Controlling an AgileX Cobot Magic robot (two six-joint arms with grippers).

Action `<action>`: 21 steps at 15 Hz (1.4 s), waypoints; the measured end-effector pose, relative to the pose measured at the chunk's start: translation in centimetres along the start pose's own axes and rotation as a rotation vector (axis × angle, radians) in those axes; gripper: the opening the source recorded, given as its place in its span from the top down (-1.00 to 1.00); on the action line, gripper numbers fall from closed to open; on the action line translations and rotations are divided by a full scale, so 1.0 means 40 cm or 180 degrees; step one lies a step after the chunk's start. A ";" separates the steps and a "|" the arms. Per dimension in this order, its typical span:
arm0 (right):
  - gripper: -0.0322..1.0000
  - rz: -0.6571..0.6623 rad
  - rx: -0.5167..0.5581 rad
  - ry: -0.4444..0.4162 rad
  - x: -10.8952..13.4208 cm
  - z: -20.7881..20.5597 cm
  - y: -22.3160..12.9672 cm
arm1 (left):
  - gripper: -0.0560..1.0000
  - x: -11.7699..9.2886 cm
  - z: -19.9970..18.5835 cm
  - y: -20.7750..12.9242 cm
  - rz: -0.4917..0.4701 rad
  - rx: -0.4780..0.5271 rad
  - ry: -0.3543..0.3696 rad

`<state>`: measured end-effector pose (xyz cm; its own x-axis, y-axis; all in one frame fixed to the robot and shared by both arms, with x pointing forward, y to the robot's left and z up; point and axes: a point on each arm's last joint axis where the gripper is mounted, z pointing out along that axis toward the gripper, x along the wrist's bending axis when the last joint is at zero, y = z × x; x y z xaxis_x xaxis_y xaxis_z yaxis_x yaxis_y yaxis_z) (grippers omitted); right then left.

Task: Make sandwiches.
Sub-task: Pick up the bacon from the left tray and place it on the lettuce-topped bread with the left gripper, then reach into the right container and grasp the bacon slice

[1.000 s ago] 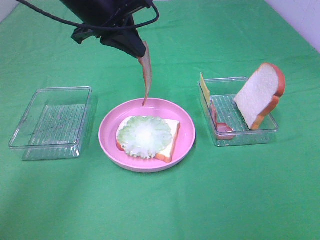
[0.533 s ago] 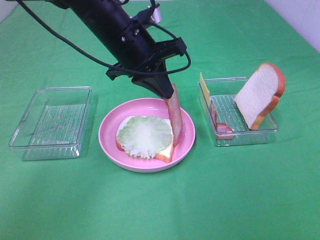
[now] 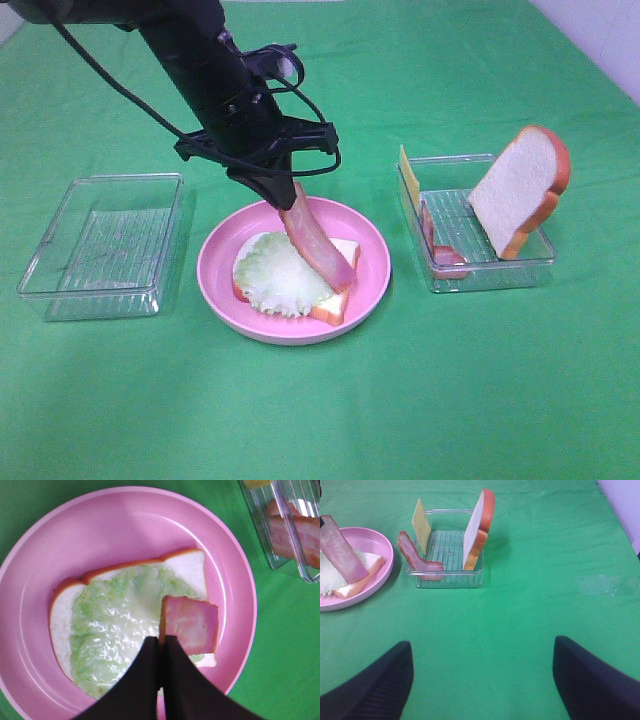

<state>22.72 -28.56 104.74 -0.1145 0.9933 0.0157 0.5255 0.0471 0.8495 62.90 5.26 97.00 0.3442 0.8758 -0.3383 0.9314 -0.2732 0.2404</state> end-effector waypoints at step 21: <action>-0.48 0.0000 0.0000 0.0000 0.000 0.000 0.000 | -0.66 -0.037 -0.451 -0.062 0.0322 -0.0688 0.1045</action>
<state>22.72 -28.56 104.74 -0.1145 0.9933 0.0157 0.5255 0.0471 0.8495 57.94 11.83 113.32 0.3442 0.9389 -0.0031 0.8364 -0.3052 0.4553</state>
